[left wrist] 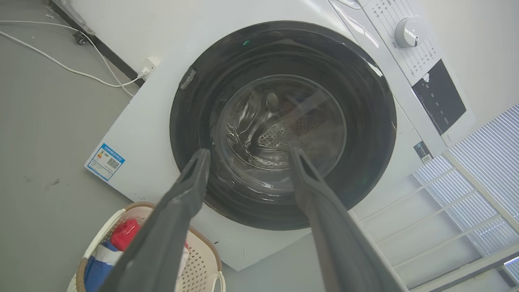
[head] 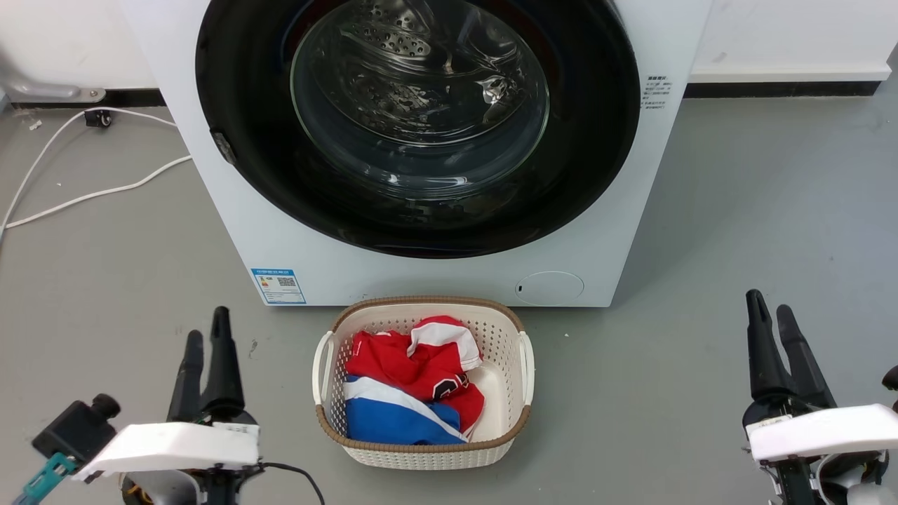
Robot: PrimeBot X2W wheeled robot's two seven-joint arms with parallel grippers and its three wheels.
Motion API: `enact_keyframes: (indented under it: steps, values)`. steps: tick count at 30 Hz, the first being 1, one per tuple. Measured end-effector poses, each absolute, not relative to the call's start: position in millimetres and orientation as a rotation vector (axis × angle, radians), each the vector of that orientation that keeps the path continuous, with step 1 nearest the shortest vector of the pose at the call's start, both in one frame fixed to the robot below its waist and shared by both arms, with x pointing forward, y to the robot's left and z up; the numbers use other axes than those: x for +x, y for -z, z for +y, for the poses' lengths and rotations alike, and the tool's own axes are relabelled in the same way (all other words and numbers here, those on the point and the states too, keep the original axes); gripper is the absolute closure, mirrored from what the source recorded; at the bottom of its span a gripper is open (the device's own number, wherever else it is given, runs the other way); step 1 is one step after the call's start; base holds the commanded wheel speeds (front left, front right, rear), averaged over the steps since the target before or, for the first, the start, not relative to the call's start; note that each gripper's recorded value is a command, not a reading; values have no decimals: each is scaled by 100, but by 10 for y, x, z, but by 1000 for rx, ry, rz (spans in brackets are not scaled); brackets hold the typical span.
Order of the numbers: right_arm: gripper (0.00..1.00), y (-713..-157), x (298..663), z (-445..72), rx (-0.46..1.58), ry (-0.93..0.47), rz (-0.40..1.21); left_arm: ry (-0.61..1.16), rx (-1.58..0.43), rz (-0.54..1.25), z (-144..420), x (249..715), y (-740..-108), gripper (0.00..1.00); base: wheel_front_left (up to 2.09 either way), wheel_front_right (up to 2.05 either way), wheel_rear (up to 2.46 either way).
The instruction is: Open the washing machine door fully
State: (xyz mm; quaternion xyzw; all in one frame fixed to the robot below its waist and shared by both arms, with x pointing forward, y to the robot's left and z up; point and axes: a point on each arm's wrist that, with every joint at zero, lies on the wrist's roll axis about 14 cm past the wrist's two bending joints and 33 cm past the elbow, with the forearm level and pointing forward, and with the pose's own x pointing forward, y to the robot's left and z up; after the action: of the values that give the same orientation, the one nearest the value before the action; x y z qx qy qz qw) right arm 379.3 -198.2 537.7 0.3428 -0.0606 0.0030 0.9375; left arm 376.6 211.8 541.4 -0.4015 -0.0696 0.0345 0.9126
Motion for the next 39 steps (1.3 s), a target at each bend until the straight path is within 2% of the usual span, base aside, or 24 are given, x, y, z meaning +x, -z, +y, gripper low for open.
enact_keyframes:
  steps: [13, 39]
  values:
    - [0, -5579, 3777, -1847, 470, -59, -185, 33, -580, -162, 1749, 3744, -5556, 0, 0, 0, 0]
    - [0, -5742, 3717, -1735, 154, -93, -258, 136, -213, -236, 1328, 3675, -5731, 0, 0, 0, 0]
